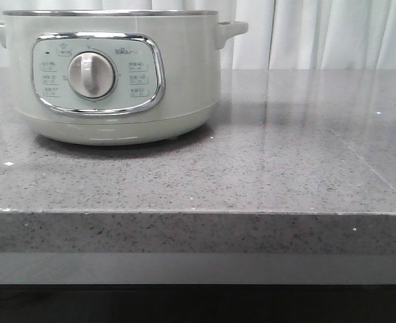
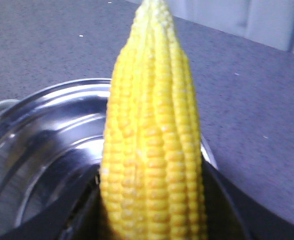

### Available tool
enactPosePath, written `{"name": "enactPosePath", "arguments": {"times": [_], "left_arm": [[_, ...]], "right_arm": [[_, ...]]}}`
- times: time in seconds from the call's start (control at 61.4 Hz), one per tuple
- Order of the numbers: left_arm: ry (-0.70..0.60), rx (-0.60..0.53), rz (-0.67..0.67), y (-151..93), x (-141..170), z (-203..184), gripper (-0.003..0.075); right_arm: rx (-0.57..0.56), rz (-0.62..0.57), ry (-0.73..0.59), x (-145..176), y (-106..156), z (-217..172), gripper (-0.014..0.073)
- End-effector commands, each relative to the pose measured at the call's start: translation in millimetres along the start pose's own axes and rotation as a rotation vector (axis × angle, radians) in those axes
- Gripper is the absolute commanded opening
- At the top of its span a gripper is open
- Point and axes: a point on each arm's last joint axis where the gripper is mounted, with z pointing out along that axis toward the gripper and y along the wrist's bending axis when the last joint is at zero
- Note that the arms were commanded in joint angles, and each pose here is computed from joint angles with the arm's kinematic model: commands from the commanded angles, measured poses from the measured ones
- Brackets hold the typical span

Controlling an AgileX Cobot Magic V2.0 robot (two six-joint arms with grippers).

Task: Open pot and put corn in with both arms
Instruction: 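Close the right gripper on the yellow corn cob and lift it, then carry the corn over the open pot and release it inside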

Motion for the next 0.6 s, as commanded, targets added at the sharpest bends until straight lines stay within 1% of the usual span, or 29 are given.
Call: {"name": "enactPosePath", "arguments": {"times": [0.0, 0.081, 0.179, 0.228, 0.261, 0.358, 0.423, 0.505, 0.586], "left_arm": [[-0.158, 0.019, -0.015, -3, -18, -8, 0.0116], [-0.158, 0.019, -0.015, -3, -18, -8, 0.0116], [-0.158, 0.019, -0.015, -3, -18, -8, 0.0116], [-0.158, 0.019, -0.015, -3, -18, -8, 0.0116], [-0.158, 0.019, -0.015, -3, -18, -8, 0.0116], [-0.158, 0.019, -0.015, -3, -18, -8, 0.0116], [-0.158, 0.019, -0.015, -3, -18, -8, 0.0116], [-0.158, 0.019, -0.015, -3, -18, -8, 0.0116], [-0.158, 0.019, -0.015, -3, -18, -8, 0.0116]], "right_arm": [[-0.041, -0.030, -0.118, -25, 21, -1, 0.0225], [-0.068, -0.038, -0.085, -19, 30, 18, 0.0225], [-0.081, -0.039, -0.027, -7, 32, 37, 0.0227], [-0.086, -0.038, 0.002, -3, 32, 41, 0.0242], [-0.090, -0.037, 0.019, 0, 32, 44, 0.0263], [-0.098, -0.038, 0.060, 5, 32, 45, 0.0393], [-0.101, -0.038, 0.071, 6, 32, 45, 0.0456], [-0.101, -0.040, 0.071, 5, 33, 45, 0.0513], [-0.102, -0.041, 0.067, 4, 33, 43, 0.0537]]}}
